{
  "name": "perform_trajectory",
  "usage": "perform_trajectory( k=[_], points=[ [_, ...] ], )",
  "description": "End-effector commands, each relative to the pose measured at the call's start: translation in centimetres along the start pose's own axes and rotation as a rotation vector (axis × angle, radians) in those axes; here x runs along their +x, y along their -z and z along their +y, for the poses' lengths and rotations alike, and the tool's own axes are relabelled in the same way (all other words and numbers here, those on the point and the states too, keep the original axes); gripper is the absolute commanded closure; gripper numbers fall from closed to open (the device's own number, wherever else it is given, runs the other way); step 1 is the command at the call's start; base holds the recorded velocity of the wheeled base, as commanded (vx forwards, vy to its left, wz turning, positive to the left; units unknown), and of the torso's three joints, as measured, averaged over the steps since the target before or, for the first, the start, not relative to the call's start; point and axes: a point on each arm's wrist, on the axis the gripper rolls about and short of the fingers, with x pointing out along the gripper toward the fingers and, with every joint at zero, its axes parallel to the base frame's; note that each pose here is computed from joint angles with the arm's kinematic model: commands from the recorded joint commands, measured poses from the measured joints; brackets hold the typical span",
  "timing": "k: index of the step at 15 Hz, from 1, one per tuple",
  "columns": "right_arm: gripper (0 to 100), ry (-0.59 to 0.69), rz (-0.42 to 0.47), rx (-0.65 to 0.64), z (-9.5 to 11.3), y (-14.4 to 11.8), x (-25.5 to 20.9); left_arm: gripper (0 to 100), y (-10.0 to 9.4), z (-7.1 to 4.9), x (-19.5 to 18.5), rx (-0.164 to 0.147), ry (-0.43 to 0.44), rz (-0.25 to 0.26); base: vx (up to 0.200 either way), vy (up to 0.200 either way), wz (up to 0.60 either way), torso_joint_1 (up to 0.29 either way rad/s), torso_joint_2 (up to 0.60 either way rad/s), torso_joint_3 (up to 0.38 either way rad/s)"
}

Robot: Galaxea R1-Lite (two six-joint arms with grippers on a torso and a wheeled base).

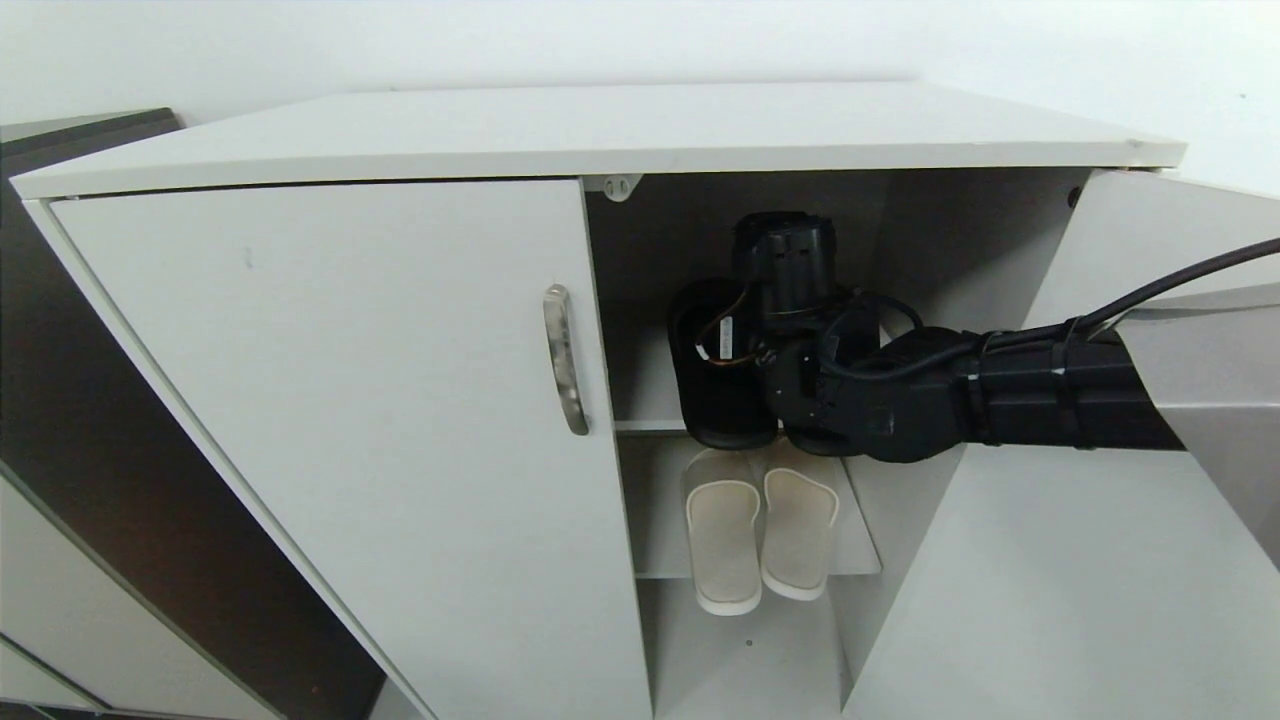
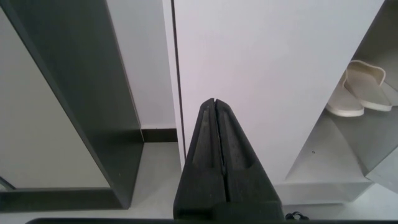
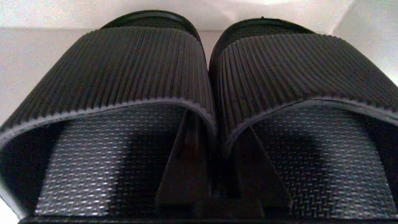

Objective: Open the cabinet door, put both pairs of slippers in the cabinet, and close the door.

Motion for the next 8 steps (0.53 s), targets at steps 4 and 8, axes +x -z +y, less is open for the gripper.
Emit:
perform_trajectory(
  k=[4, 8],
  points=[
    [100, 0.003, 0.003, -0.001, -0.03, 0.20, 0.21, 100, 0.00, 0.00, 0.00, 0.000, 0.000, 0.000, 0.000, 0.000, 0.00, 0.000, 0.00, 0.000],
    [100, 0.004, 0.009, -0.006, 0.06, 0.51, 0.35, 100, 0.00, 0.00, 0.00, 0.000, 0.000, 0.000, 0.000, 0.000, 0.00, 0.000, 0.00, 0.000]
  ],
)
